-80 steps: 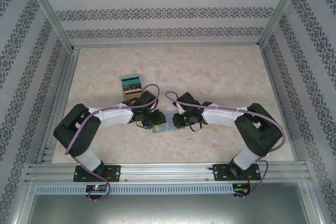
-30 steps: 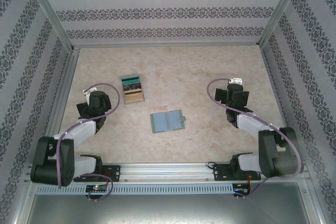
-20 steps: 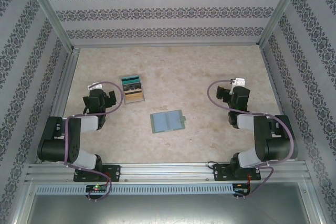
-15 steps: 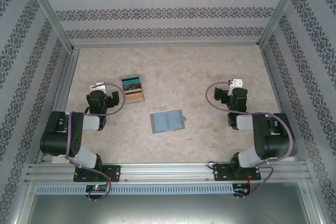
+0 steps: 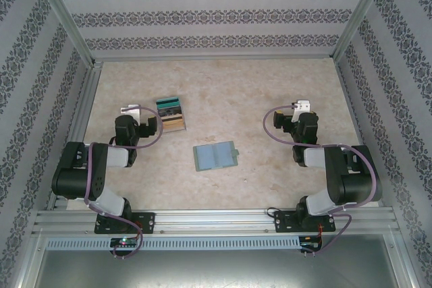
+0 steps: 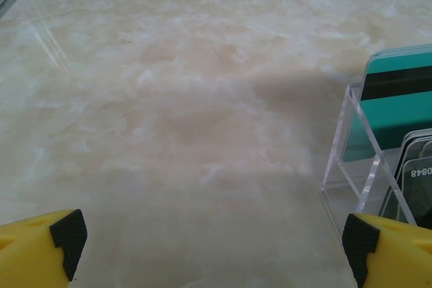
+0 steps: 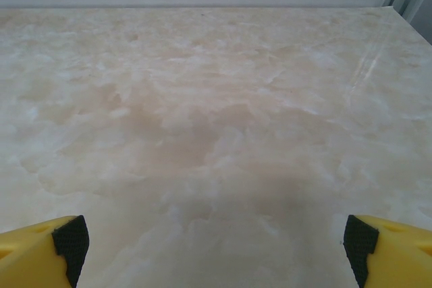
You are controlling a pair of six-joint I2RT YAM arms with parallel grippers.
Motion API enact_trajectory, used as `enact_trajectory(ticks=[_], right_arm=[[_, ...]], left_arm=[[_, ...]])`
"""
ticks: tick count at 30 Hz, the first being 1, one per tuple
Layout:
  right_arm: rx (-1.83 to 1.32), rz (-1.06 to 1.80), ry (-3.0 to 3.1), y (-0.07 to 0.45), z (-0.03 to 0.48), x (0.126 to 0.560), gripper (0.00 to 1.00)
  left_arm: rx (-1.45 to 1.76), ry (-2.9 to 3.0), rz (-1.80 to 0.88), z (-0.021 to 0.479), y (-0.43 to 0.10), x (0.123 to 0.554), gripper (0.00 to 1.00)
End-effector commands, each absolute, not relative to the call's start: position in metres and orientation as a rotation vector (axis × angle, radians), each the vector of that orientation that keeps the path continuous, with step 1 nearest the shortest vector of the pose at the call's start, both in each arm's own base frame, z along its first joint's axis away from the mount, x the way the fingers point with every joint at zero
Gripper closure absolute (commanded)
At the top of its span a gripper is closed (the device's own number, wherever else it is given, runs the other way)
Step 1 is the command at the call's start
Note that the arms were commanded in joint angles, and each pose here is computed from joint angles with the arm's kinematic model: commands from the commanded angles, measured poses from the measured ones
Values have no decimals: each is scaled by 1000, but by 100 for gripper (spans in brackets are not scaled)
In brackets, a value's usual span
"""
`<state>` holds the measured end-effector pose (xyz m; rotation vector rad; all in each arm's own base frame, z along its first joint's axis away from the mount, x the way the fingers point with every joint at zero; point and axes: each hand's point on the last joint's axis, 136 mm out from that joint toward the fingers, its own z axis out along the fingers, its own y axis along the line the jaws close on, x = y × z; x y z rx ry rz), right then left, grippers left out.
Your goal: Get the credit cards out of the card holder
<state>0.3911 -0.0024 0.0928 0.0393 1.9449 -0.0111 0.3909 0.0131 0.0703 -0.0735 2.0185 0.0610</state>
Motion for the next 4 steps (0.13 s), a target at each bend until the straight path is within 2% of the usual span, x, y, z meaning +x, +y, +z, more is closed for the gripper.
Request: enact_trajectory(ticks=[1, 4], right_arm=[[14, 7, 1896, 4, 105, 397, 2], [12, 13, 1897, 4, 105, 397, 2]], left_arm=[[-44, 1977, 52, 83, 10, 399, 1], [-43, 1976, 51, 83, 10, 399, 1]])
